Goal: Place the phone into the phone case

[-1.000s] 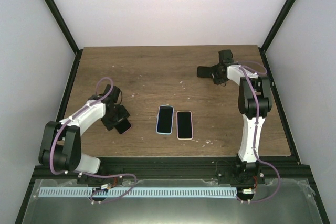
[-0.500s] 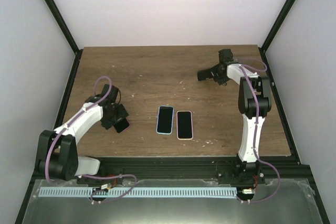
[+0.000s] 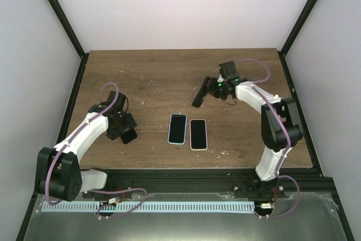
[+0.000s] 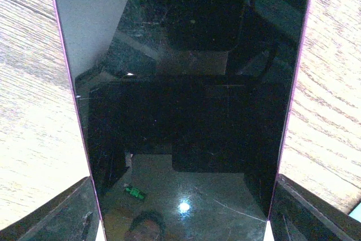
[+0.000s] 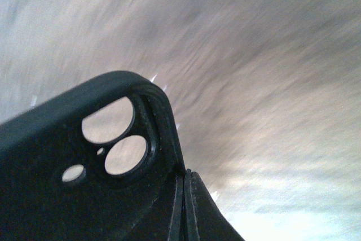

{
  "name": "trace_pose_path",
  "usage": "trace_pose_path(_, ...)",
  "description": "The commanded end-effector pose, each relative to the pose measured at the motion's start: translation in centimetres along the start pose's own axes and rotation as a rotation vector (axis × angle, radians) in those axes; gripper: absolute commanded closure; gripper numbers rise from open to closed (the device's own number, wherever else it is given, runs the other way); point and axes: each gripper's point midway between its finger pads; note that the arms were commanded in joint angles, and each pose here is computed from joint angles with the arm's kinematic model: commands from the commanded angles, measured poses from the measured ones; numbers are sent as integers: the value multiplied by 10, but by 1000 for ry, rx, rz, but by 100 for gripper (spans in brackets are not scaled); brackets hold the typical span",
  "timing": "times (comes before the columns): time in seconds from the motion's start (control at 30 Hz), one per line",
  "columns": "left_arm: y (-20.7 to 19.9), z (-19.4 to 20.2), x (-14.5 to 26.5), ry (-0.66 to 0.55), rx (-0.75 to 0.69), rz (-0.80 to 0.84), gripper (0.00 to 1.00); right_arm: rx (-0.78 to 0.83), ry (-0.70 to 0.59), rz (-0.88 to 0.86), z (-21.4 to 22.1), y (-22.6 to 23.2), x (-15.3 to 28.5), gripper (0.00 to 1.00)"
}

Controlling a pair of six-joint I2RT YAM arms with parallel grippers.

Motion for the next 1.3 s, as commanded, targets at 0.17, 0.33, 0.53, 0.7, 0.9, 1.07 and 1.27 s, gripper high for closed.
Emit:
trace_pose_path(0.17,1,-11,20,-65,-20,-10,32,243,329,-203,168,91,-1,99)
trace_pose_path(0.33,3,-9,23,-67,-19,-11,33,305,431,-191,226,109,-19,99)
trace_pose_path(0.53,2,-8,23,-66,-14,-2,34,316,483,-176,259,117,-34,99)
trace_pose_path(0.7,0,-10,24,-69,-12,2,34,294,510,-136,268,109,-43,99)
trace_pose_path(0.9,-4,-10,23,-62,-28,22,35,289,506,-122,267,107,-46,89)
trace_pose_path(1.07,-9,-9,23,-56,-54,44,36,301,487,-145,262,114,-39,79)
trace_pose_path(1.27,-21,-12,30,-79,-133,89,37,346,415,-180,244,122,-18,56)
Point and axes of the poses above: each gripper's point midway between its finger pads, its own x axis back along the fingers, its own y axis along the line the jaws close on, z = x × y, and after that the axes turned 7 degrees about -x, right-handed
